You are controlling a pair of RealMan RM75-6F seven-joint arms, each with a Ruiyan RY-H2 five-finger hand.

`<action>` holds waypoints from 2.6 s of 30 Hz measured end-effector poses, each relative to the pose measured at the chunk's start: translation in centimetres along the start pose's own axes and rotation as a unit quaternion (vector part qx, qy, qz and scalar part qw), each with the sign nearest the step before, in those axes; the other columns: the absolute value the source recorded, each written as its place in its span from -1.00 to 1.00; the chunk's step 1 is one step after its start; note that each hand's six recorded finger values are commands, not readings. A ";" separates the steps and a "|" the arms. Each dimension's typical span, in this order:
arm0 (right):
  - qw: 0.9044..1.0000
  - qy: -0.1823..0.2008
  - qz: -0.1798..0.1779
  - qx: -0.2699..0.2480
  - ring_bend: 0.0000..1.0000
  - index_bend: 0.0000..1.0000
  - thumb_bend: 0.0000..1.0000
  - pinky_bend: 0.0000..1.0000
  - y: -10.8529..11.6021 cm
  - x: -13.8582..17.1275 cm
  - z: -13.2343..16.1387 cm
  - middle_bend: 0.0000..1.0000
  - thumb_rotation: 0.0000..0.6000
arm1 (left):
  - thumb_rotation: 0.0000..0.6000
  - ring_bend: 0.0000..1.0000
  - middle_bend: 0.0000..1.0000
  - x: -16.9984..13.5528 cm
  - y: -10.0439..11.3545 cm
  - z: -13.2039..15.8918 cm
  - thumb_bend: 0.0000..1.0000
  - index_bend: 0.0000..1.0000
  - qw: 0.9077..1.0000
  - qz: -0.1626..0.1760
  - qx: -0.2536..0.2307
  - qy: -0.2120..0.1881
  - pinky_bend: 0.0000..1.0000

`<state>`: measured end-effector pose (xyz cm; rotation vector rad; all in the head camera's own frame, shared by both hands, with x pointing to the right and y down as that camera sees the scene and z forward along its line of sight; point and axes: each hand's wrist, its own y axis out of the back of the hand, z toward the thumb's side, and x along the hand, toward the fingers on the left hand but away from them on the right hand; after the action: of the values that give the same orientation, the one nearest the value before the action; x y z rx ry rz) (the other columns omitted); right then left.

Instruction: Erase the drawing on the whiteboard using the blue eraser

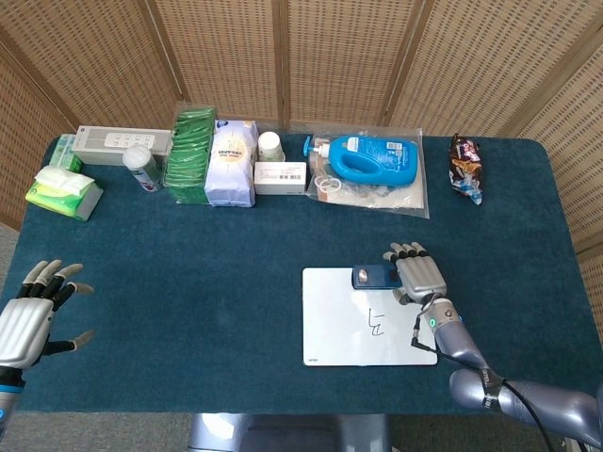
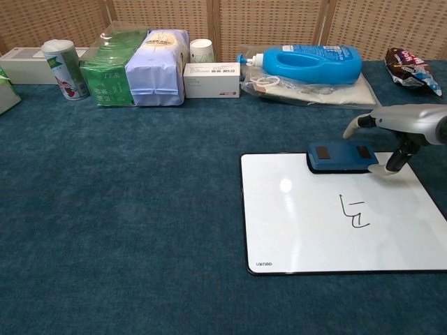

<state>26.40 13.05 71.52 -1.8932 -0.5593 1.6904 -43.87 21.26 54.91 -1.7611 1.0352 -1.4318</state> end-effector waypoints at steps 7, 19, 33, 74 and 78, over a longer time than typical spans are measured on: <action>1.000 -0.004 -0.003 -0.001 -1.00 -0.59 -0.24 -1.00 -0.1 -0.1 -0.2 -0.86 1.00 | 1.00 -0.82 -0.64 0.1 0.0 0.0 -0.66 -0.29 1.000 0.000 0.000 -0.002 -1.00; 1.000 -0.011 -0.008 -0.006 -1.00 -0.58 -0.24 -1.00 -0.2 0.0 -0.5 -0.86 1.00 | 1.00 -0.82 -0.64 0.0 0.1 -0.1 -0.65 -0.29 1.000 0.002 0.001 0.000 -1.00; 1.000 -0.012 -0.008 -0.004 -1.00 -0.59 -0.24 -1.00 -0.8 0.1 0.5 -0.86 1.00 | 1.00 -0.82 -0.64 0.1 0.0 -0.3 -0.65 -0.29 1.000 0.000 -0.001 -0.002 -1.00; 1.000 -0.028 -0.014 0.000 -1.00 -0.35 -0.23 -1.00 -0.5 -0.4 0.5 -0.82 1.00 | 1.00 -0.82 -0.66 0.3 -0.2 -1.0 -0.66 -0.29 1.000 -0.004 -0.001 0.003 -1.00; 0.999 -0.028 -0.017 -0.002 -1.00 -0.35 -0.23 -1.00 -0.4 -0.4 0.6 -0.82 1.00 | 1.00 -0.82 -0.66 0.2 -0.2 -1.0 -0.66 -0.29 1.000 -0.005 -0.001 0.004 -1.00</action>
<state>25.80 13.14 72.06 -1.8339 -0.6125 1.7252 -44.77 21.17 55.41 -1.7645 1.0335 -1.4449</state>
